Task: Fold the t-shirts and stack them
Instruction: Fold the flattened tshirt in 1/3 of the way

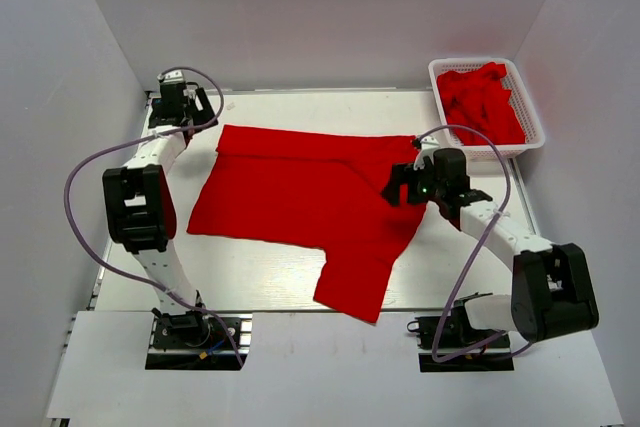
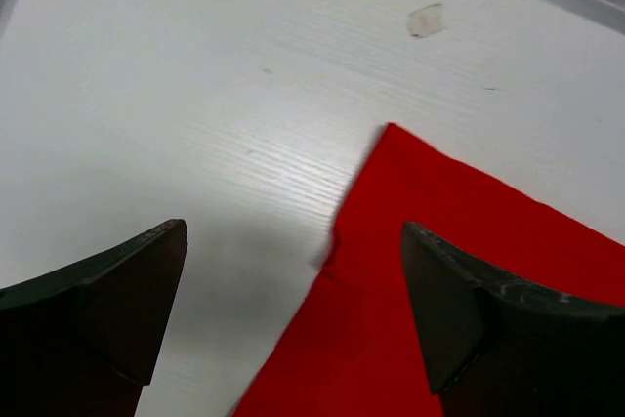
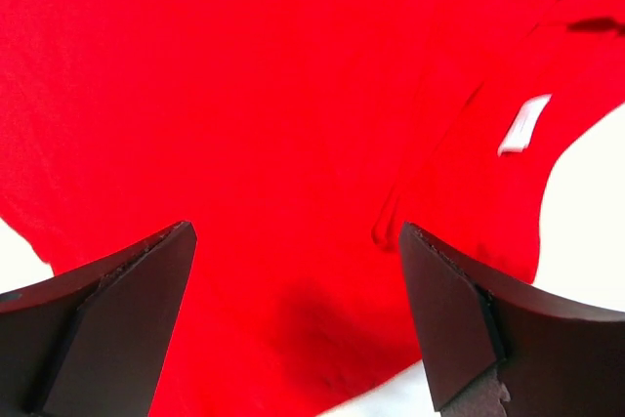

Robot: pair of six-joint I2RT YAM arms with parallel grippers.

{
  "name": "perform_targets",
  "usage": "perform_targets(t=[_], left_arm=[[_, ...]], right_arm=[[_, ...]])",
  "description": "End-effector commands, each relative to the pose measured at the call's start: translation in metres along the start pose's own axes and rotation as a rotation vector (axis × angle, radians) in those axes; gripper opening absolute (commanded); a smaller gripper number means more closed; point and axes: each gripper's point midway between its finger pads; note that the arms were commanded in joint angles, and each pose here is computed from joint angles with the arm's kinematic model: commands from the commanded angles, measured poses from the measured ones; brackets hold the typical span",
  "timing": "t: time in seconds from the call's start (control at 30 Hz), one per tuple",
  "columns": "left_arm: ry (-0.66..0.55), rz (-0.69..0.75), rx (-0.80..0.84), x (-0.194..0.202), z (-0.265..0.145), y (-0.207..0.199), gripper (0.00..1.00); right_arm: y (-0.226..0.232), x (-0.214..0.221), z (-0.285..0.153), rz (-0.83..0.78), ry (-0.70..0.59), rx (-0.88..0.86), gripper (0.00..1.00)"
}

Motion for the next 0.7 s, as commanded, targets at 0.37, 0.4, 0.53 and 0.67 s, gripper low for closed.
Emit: perform_targets(t=[0.37,0.4,0.53,0.67], left_arm=[[0.074,0.022,0.527,0.018,0.045,-0.121,1.0],[0.076,0.022,0.537,0.018,0.044,-0.123,1.0],[0.16,0.016,0.47,0.052,0.064,-0.117,1.0],[0.207,0.023,0.436,0.075,0.07,-0.114,1.0]], right_arm=[[-0.037,-0.072,0.069,0.202,-0.036,0.183,0.9],[-0.038,-0.073,0.073,0.203,-0.028,0.185,0.9],[-0.054,-0.058,0.101,0.275,0.069,0.242,0.9],[-0.065,-0.049,0.118,0.309,0.112,0.264,0.9]])
Point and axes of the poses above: each gripper's point midway between its finger pads, its own z axis out along the fingers, its own y axis along the line the jaws close on, x = y × z, and after that the axes turned 5 degrees about z, right-handed
